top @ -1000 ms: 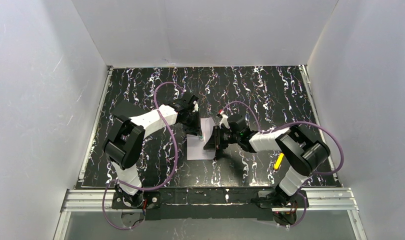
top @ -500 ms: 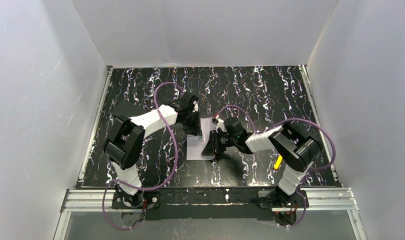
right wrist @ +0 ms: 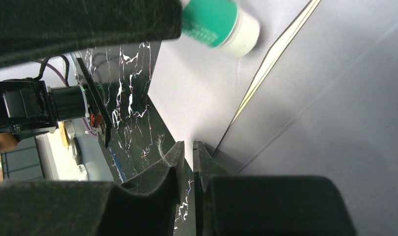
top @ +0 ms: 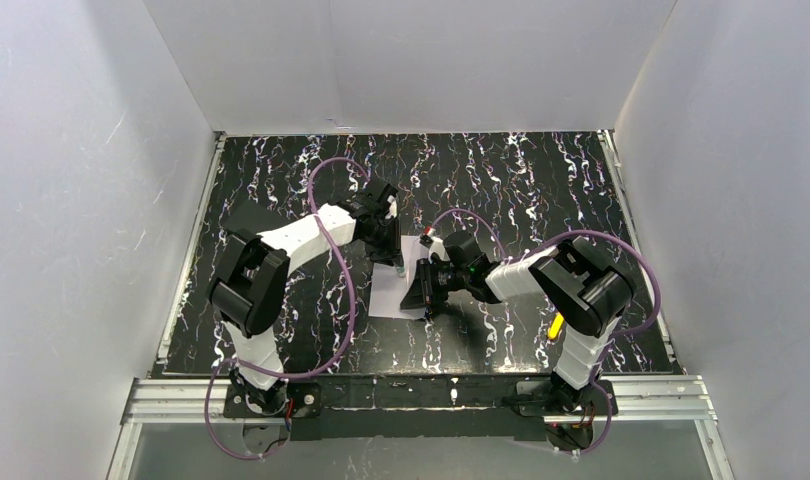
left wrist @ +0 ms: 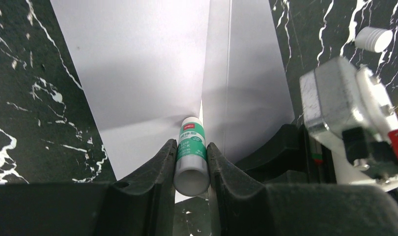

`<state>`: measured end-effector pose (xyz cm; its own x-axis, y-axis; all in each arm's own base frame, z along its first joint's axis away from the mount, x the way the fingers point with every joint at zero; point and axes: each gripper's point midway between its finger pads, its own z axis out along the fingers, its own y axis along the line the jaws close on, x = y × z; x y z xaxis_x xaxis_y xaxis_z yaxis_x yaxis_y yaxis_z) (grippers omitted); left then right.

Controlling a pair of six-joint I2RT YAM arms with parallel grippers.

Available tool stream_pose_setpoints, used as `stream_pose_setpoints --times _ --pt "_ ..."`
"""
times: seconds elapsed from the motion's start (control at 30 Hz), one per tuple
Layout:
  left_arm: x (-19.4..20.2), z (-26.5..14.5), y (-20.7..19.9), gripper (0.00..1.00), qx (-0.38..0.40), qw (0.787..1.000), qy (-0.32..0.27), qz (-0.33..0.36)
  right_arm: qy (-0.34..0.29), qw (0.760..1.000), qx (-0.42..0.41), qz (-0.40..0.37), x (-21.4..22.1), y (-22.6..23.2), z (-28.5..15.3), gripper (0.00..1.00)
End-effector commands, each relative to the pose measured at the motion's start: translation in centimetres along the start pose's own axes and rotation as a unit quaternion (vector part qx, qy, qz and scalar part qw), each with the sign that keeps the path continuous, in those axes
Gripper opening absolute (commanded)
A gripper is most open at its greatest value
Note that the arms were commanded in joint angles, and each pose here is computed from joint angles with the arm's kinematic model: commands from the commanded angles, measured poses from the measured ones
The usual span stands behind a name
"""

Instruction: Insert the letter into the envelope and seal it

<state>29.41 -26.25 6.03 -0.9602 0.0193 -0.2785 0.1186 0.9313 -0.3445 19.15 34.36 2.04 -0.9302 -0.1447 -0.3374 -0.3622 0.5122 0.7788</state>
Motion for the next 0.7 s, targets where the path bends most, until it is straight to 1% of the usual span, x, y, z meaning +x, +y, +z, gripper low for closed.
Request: stream_pose_setpoints --times 0.0,0.13,0.23,0.3,0.5,0.67 --pt "-1.6 -0.1 -0.1 0.0 0.003 1.0 -0.006 0.008 0.06 0.983 0.168 0.054 5.9 -8.7 -1.0 0.22" --pt "-1.2 0.3 -0.9 0.0 0.03 0.999 0.008 0.015 0.062 0.981 0.177 0.059 5.9 -9.0 -1.0 0.21" --pt "-0.1 0.4 0.5 0.0 0.003 1.0 0.016 0.008 0.064 0.98 0.18 0.061 5.8 -9.0 -0.9 0.21" --pt "0.8 0.6 1.2 0.0 -0.005 1.0 0.023 0.007 0.065 0.979 0.182 0.062 5.7 -9.0 -0.9 0.2" --pt "4.5 1.0 1.8 0.0 0.011 0.998 0.067 -0.002 0.07 0.976 0.197 0.066 5.6 -9.2 -1.1 0.19" --pt "6.6 0.4 2.5 0.0 0.015 0.996 0.086 0.009 0.073 0.974 0.201 0.073 5.7 -9.6 -0.8 0.15"
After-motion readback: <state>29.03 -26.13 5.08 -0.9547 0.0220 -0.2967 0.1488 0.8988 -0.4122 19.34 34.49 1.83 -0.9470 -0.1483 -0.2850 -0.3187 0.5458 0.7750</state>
